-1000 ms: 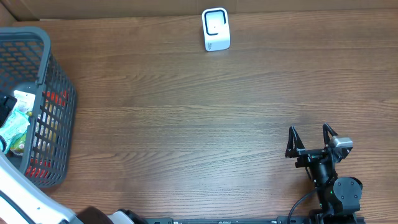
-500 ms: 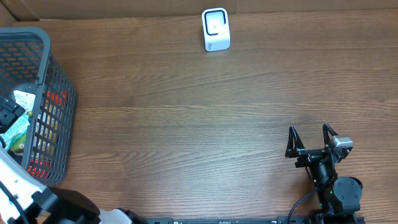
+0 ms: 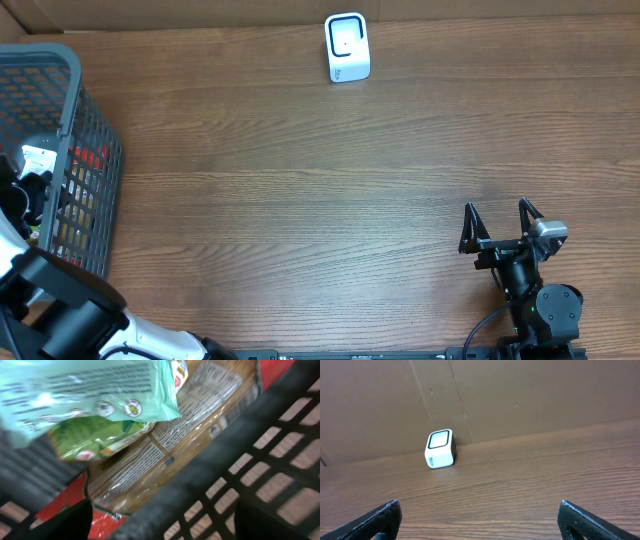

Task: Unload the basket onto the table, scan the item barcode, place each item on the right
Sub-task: 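Grasp the red-ended spaghetti pack in the basket with the left gripper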

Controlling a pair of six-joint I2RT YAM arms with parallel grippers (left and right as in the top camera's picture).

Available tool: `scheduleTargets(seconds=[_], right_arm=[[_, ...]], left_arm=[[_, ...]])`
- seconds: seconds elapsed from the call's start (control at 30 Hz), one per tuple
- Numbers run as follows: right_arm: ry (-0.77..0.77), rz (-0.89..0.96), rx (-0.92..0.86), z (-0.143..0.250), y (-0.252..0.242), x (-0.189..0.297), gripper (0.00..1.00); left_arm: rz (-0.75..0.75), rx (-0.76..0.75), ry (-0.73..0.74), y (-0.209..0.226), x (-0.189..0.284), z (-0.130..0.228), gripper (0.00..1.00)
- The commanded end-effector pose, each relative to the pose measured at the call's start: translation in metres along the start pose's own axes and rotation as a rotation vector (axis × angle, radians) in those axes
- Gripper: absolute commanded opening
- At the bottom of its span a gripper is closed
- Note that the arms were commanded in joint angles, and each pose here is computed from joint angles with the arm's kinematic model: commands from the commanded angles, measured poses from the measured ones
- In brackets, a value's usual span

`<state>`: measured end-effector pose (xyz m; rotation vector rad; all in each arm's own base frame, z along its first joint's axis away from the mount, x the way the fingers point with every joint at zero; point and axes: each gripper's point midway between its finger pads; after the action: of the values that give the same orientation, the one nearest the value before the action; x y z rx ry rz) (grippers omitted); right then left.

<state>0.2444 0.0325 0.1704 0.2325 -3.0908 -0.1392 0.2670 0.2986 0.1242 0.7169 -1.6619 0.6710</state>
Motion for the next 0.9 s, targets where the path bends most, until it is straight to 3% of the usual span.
scheduleTargets(seconds=[0.0, 0.67, 0.7, 0.8, 0.83, 0.87], right_arm=[[-0.005, 0.003, 0.002, 0.001, 0.000, 0.000, 1.00], [-0.005, 0.003, 0.002, 0.001, 0.000, 0.000, 1.00], [-0.005, 0.003, 0.002, 0.001, 0.000, 0.000, 1.00], [-0.005, 0.003, 0.001, 0.001, 0.000, 0.000, 1.00], [-0.005, 0.003, 0.002, 0.001, 0.000, 0.000, 1.00], [-0.005, 0.003, 0.002, 0.001, 0.000, 0.000, 1.00]], left_arm=[[0.015, -0.070, 0.044, -0.003, -0.019, 0.003, 0.81], [0.010, -0.116, 0.226, -0.005, -0.107, 0.019, 0.80], [0.011, -0.117, 0.232, -0.006, -0.109, 0.020, 0.75], [0.013, -0.121, 0.239, -0.008, -0.112, 0.021, 0.16], [0.011, -0.115, 0.235, -0.009, -0.111, 0.020, 0.04], [0.011, -0.113, 0.231, -0.010, -0.109, 0.019, 0.04]])
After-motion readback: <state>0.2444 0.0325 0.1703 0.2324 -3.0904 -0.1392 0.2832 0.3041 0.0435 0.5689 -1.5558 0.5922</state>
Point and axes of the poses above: each gripper's point midway between its finger pads, its own x axis back along the fingers, its own y axis along the line the jaws close on, z = x × y, and after that the axes turned 8 degrees about x, right-handed
